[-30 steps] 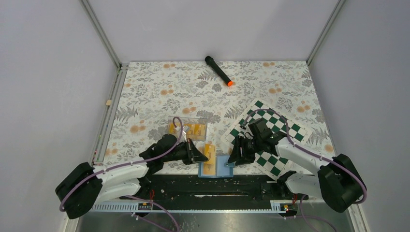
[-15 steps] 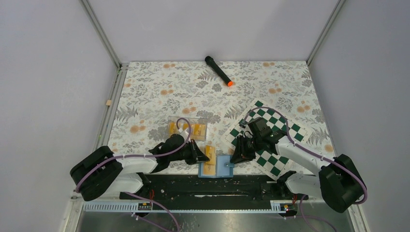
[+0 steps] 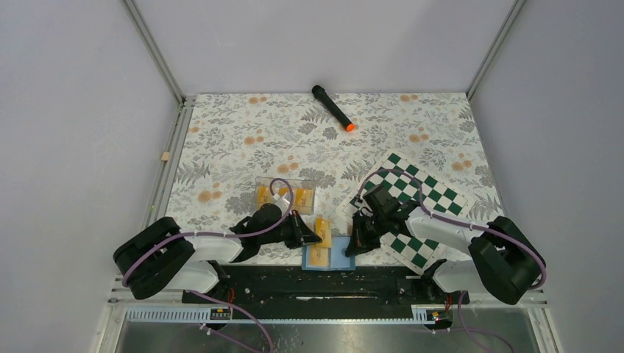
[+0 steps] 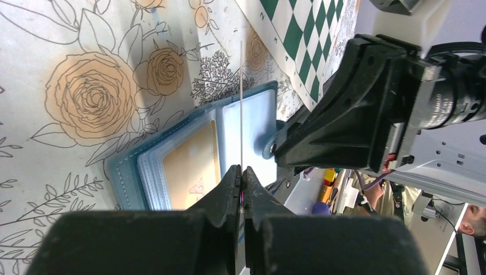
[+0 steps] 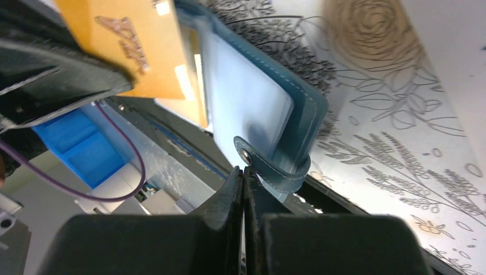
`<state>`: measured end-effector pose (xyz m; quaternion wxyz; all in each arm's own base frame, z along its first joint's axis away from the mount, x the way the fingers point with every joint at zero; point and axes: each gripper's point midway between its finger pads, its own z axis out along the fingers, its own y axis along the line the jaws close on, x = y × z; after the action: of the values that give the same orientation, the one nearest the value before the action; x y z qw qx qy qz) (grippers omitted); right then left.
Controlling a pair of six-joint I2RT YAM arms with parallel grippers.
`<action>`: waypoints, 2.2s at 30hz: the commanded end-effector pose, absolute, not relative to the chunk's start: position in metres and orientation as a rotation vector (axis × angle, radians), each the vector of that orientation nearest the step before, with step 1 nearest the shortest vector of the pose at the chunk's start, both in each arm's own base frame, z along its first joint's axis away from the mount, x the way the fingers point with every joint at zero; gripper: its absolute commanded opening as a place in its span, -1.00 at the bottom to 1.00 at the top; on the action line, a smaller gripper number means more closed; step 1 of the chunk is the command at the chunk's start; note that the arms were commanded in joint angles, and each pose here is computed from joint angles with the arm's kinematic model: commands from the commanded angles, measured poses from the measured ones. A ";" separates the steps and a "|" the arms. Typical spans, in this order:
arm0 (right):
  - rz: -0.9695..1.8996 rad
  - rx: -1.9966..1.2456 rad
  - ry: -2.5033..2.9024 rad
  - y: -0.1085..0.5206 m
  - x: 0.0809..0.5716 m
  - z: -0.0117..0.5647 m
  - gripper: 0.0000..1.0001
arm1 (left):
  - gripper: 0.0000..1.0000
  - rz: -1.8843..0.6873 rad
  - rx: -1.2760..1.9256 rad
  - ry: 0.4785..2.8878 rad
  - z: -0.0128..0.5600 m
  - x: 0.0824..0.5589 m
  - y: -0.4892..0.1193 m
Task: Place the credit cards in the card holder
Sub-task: Insert the credit card into the card holder.
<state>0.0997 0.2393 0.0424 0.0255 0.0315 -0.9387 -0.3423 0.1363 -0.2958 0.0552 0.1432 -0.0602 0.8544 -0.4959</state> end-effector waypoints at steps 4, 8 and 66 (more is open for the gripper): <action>-0.880 0.016 -2.941 0.226 0.098 0.019 -1.00 | -1.00 -1.456 -0.174 2.393 0.062 0.143 -0.301; -0.834 -0.002 -2.945 0.223 0.098 0.013 -1.00 | -1.00 -1.467 -0.166 2.404 0.059 0.141 -0.304; -0.881 -0.040 -2.921 0.228 0.097 0.014 -1.00 | -1.00 -1.266 -0.176 2.700 0.023 0.087 -0.309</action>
<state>0.0982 0.2279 0.0150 0.0463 -0.0120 -0.9561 -0.2891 0.0893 -0.3034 0.0292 0.0881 -0.0652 0.8962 -0.4300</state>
